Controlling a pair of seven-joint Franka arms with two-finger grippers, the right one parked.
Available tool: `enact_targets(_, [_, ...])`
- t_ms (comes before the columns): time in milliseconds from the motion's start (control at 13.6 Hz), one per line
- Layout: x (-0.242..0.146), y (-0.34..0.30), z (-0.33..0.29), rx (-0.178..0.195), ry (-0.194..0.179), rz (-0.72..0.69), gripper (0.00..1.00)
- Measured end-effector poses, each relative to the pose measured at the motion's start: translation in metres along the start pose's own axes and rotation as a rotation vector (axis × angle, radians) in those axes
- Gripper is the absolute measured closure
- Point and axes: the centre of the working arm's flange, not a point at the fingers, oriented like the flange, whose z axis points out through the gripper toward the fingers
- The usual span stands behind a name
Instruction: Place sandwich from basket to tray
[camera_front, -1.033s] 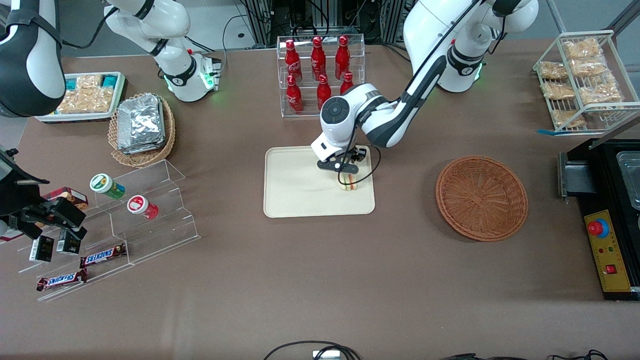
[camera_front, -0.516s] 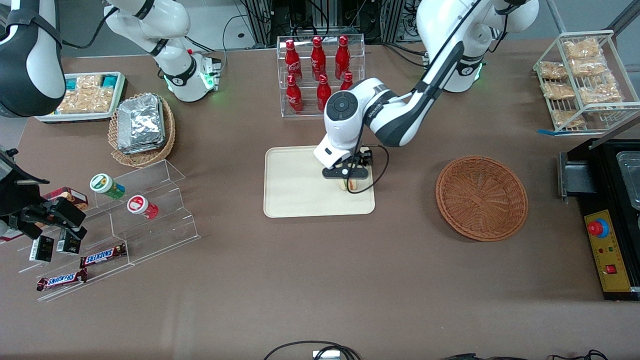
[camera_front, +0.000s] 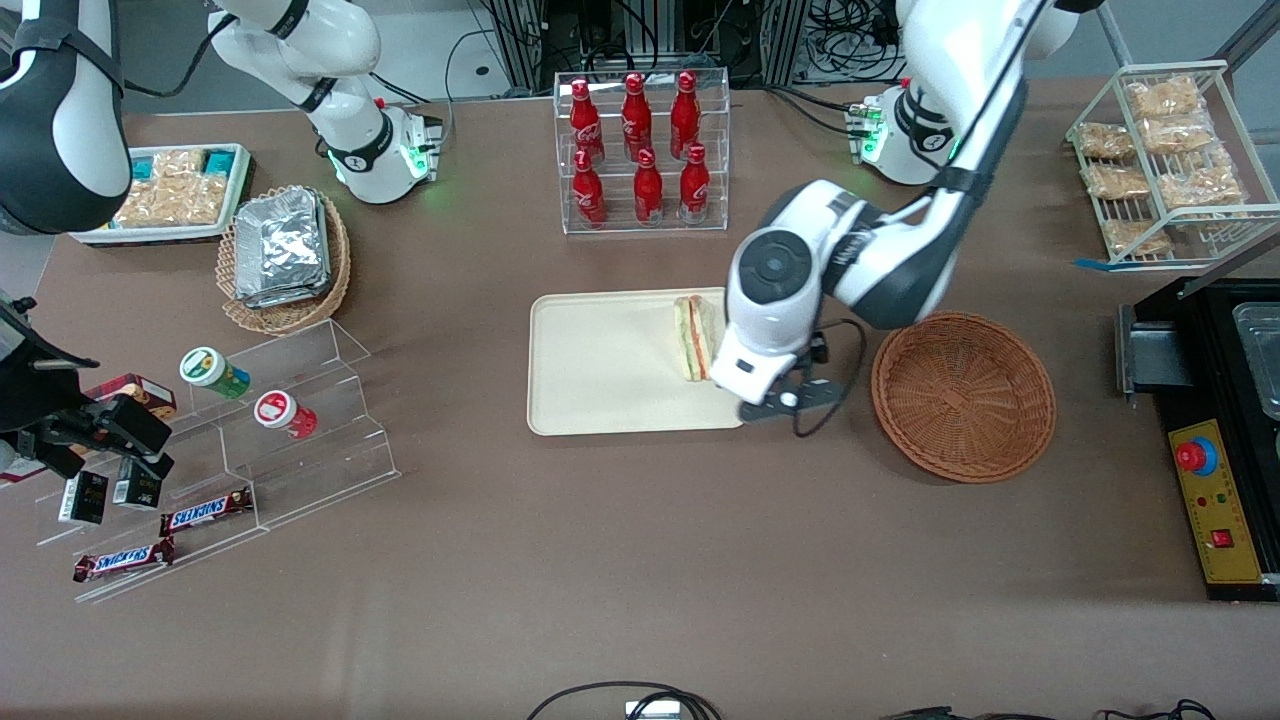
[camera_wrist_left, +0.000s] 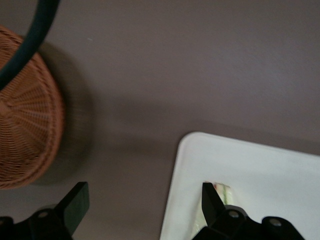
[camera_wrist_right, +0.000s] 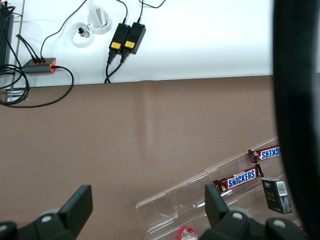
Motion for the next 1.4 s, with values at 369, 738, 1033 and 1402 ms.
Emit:
enact_targets(369, [0.069, -0.091, -0.039, -0.002, -0.001, -0.076, 0.00])
enact_targets(738, [0.090, -0.193, -0.097, 0.062, -0.088, 0.020, 0.00])
enact_targets(1033, [0.087, -0.240, -0.125, 0.052, -0.107, 0.068, 0.00])
enact_targets(1402, [0.073, -0.290, -0.154, -0.024, -0.107, 0.145, 0.00])
